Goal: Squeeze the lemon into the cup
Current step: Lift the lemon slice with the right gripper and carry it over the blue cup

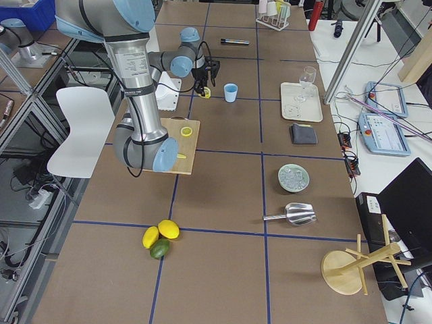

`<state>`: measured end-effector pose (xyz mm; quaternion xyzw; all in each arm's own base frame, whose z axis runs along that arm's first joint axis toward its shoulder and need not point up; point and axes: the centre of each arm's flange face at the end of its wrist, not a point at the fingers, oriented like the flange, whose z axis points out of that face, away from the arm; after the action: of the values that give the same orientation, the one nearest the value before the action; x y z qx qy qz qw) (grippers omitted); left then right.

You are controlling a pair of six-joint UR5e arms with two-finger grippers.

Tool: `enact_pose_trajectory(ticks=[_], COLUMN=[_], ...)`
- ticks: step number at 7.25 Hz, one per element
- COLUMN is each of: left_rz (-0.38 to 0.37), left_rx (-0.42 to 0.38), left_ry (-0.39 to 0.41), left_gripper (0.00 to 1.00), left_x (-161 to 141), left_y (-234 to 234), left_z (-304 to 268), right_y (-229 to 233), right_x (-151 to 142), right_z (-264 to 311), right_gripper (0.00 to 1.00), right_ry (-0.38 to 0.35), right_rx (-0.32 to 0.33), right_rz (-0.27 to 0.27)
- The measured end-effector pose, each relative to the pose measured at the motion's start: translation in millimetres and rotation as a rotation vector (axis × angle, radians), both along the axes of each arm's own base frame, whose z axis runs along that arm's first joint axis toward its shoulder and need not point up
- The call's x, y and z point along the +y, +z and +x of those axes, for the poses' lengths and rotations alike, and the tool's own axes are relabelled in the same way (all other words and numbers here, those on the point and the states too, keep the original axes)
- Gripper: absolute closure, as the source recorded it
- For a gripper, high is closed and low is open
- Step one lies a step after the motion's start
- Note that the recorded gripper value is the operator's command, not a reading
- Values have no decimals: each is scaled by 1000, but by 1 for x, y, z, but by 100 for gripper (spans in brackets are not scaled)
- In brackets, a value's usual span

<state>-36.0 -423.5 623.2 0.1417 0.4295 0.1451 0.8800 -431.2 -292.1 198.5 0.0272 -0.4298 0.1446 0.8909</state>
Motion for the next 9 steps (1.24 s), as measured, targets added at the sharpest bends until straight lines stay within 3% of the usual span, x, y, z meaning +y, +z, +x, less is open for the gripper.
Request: enact_pose_trajectory(ticks=[4, 8, 9], left_rz=[-2, 5, 7], left_rx=[0, 1, 1], left_ry=[1, 0, 0], left_gripper=[0, 0, 0], left_x=[5, 8, 8], left_y=[2, -3, -4], left_z=[0, 0, 0], right_y=[-53, -58, -58], right_x=[-66, -97, -101], right_z=[-65, -110, -115], right_gripper=[51, 50, 36], right_ry=[80, 116, 119], right_rx=[-26, -61, -56], right_rz=[-33, -49, -52])
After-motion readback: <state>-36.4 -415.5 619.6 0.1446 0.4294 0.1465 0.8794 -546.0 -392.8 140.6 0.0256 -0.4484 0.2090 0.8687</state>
